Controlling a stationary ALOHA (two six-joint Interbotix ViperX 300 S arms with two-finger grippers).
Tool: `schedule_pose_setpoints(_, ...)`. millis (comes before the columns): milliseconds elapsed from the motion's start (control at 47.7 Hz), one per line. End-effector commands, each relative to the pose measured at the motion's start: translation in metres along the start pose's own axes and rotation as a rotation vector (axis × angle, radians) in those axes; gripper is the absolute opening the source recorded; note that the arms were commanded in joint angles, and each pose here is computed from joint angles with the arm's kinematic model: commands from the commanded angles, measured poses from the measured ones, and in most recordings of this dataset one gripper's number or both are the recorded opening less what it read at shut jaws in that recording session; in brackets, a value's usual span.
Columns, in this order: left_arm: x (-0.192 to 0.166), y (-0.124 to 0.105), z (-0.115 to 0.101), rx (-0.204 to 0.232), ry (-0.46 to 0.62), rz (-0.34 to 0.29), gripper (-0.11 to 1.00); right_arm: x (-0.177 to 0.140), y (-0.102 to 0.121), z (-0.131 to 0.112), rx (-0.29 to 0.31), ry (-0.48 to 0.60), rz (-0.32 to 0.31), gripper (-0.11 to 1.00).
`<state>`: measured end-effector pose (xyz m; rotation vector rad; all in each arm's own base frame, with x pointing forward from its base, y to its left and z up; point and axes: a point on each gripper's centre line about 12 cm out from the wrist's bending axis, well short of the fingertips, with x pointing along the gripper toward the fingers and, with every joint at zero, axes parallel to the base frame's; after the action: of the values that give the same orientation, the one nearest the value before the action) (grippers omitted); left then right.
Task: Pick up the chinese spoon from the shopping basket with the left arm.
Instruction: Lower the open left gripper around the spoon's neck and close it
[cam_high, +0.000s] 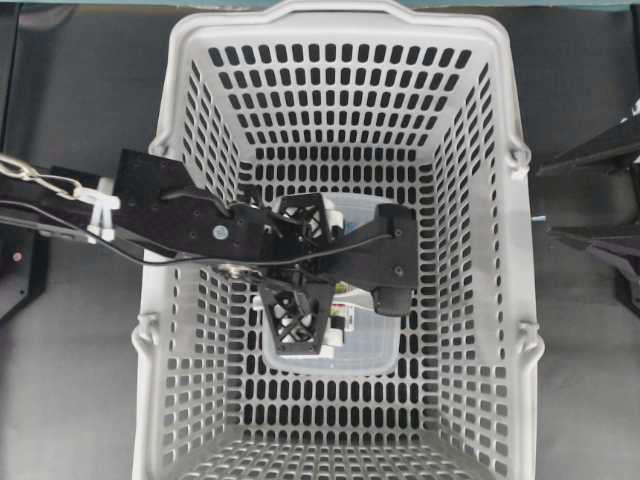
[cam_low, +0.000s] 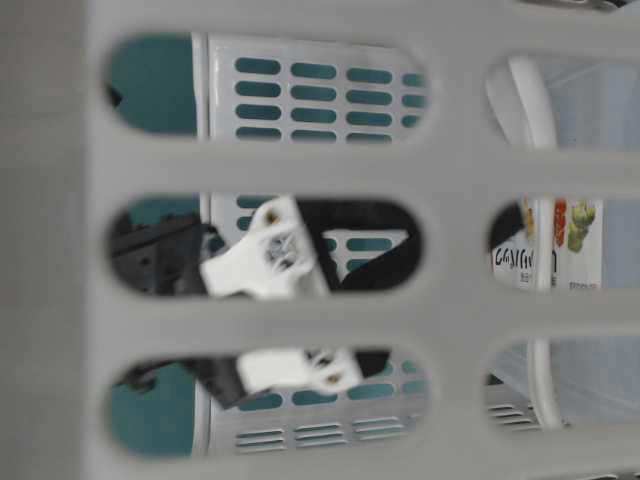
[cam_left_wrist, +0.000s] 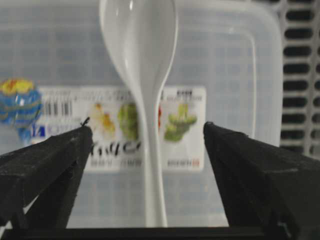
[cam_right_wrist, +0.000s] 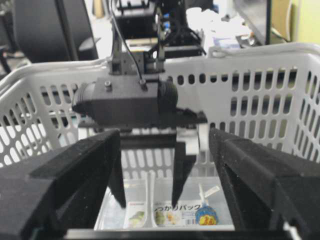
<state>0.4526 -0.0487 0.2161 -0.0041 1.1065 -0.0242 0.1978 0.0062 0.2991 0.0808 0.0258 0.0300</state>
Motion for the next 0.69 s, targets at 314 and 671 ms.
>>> schedule_pose_setpoints(314, 0.019, 0.000, -0.014, 0.004, 0.035, 0.004, 0.85, 0.001, -0.002, 0.004, 0.002, -0.015, -0.008, 0.69)
schedule_pose_setpoints(671, 0.018, -0.004, -0.011, 0.020, 0.024, -0.001, 0.47, 0.001, -0.003, 0.002, 0.005, -0.010, -0.013, 0.69)
